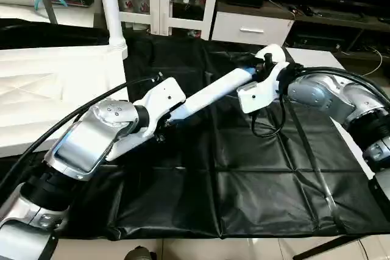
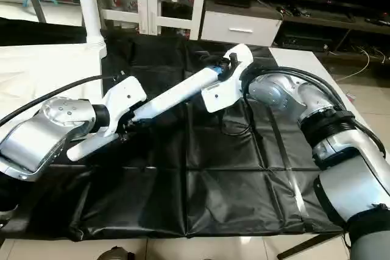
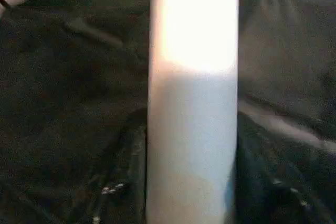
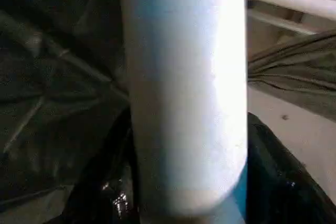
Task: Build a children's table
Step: Insert table leg to table base
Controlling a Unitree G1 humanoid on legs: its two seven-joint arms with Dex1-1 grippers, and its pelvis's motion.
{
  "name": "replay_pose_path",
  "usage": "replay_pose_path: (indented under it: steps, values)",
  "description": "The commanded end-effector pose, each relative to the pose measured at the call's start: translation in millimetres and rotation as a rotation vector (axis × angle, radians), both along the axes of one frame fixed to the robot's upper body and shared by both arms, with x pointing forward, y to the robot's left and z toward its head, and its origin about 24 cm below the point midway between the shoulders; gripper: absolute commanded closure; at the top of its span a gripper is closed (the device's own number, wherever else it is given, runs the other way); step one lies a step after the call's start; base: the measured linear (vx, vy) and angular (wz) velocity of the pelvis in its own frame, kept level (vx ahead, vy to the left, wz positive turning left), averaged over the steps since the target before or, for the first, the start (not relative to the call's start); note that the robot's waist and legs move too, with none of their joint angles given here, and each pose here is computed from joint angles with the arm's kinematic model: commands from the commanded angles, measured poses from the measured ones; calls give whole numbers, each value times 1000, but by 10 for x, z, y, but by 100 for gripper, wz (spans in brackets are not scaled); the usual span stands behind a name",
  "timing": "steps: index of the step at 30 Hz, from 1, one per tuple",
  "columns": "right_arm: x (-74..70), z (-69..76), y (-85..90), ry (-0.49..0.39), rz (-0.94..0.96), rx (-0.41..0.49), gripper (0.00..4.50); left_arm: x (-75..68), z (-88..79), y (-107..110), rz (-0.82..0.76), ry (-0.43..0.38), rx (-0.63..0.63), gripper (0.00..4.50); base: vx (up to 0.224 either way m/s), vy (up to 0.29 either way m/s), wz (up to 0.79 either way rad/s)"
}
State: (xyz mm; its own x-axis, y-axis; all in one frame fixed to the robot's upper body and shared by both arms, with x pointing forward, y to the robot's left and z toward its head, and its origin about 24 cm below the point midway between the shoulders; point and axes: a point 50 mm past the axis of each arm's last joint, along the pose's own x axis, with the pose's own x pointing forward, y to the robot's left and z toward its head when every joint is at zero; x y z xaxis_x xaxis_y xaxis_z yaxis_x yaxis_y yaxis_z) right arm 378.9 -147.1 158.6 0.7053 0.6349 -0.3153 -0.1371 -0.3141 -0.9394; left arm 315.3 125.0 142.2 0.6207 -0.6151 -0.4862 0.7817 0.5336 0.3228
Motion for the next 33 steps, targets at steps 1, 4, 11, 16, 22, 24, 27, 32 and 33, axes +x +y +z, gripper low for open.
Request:
replay_pose_path:
  steps: [1,4,11,16,22,24,27,32,33]
  values:
    - [-10,-61,-51,35,-7,-33,258,63,286,-20,-1,-133,-62,206,0,0,0]
    - [-10,-99,-118,56,-32,-48,261,62,413,-30,-30,-178,-176,185,0,0,0]
    - [-7,-204,-310,154,-151,23,262,19,766,43,-78,-271,-604,146,0,0,0]
    - [28,-320,-495,363,-384,390,263,-87,911,42,-103,-235,-921,146,0,0,0]
    - [49,-310,-453,499,-501,955,263,-169,727,-44,-87,-119,-942,146,0,0,0]
    - [19,-278,-369,532,-473,1138,264,-109,611,-19,0,-95,-892,146,0,0,0]
    - [-109,-190,-173,612,-327,1347,264,38,503,61,202,-55,-881,111,0,0,0]
    - [-309,-48,44,742,-138,1476,264,124,549,46,262,-66,-930,70,0,0,0]
    - [-348,-27,77,765,-110,1481,264,131,560,36,259,-65,-939,67,0,0,0]
